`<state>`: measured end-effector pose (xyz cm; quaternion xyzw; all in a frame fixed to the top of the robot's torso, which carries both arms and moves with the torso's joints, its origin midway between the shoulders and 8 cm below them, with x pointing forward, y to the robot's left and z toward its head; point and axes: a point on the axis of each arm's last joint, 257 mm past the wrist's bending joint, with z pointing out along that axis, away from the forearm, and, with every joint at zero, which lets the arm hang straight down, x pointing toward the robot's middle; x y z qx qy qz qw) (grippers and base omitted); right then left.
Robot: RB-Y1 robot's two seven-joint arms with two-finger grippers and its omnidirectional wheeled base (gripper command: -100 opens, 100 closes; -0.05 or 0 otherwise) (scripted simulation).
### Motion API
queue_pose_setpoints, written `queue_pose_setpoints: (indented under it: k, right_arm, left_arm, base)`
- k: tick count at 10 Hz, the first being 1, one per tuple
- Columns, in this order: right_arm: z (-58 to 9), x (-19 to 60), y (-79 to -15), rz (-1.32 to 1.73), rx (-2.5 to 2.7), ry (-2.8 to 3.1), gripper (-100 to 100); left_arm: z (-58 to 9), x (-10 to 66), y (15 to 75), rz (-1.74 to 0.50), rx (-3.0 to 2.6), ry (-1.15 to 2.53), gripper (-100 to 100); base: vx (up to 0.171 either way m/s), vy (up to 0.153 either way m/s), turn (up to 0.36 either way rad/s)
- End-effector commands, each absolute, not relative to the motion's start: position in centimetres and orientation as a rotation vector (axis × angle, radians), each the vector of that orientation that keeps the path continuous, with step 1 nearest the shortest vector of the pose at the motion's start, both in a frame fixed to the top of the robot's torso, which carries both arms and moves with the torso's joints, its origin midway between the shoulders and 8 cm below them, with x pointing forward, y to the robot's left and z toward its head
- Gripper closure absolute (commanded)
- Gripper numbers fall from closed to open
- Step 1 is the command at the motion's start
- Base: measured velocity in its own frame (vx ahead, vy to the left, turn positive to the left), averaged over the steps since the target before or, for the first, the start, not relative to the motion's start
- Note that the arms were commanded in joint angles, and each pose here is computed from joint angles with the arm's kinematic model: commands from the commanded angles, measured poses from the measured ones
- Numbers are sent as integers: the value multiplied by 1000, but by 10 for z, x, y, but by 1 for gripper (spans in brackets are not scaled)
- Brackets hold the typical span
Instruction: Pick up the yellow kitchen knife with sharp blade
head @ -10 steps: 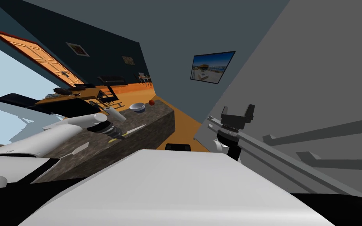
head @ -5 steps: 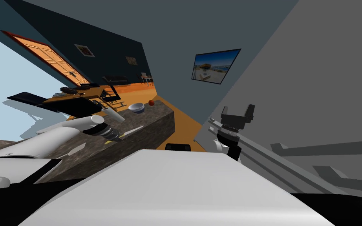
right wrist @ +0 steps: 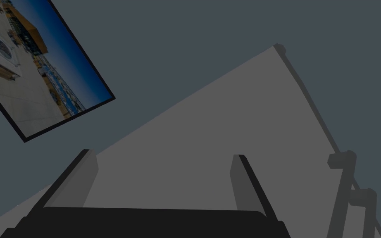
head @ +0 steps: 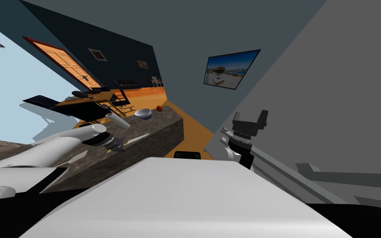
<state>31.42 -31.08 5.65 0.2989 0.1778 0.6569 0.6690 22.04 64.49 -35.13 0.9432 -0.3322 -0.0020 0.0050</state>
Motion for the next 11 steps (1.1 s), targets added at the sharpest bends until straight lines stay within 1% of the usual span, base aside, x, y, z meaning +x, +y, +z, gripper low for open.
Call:
queue_pose_setpoints:
  k: [1,2,3,7,8,9,11]
  right_arm:
    - [57,314,-311,1481,674,401,0]
    - [57,314,-311,1481,674,401,0]
    - [57,314,-311,1481,674,401,0]
    - [57,314,-311,1481,674,401,0]
    - [57,314,-311,1481,674,401,0]
    - [57,314,-311,1481,674,401,0]
    - [57,314,-311,1481,674,401,0]
  left_arm:
    - [-356,213,648,-10,2939,-1067,-100]
    - [-353,217,647,-7,2948,-1053,-100]
    - [-353,217,648,-7,2946,-1060,100]
    - [-353,217,648,-6,2945,-1064,100]
    - [-353,217,648,-6,2945,-1064,0]
    - [-349,225,642,-5,2950,-1050,100]
    - [-346,231,638,-2,2962,-1019,100]
  base:
    - [68,-44,64]
    - [34,-23,22]
    - [6,-4,-5]
    - [1,1,-1]
    - [0,0,0]
    - [-81,50,-152]
    - [-90,64,-80]
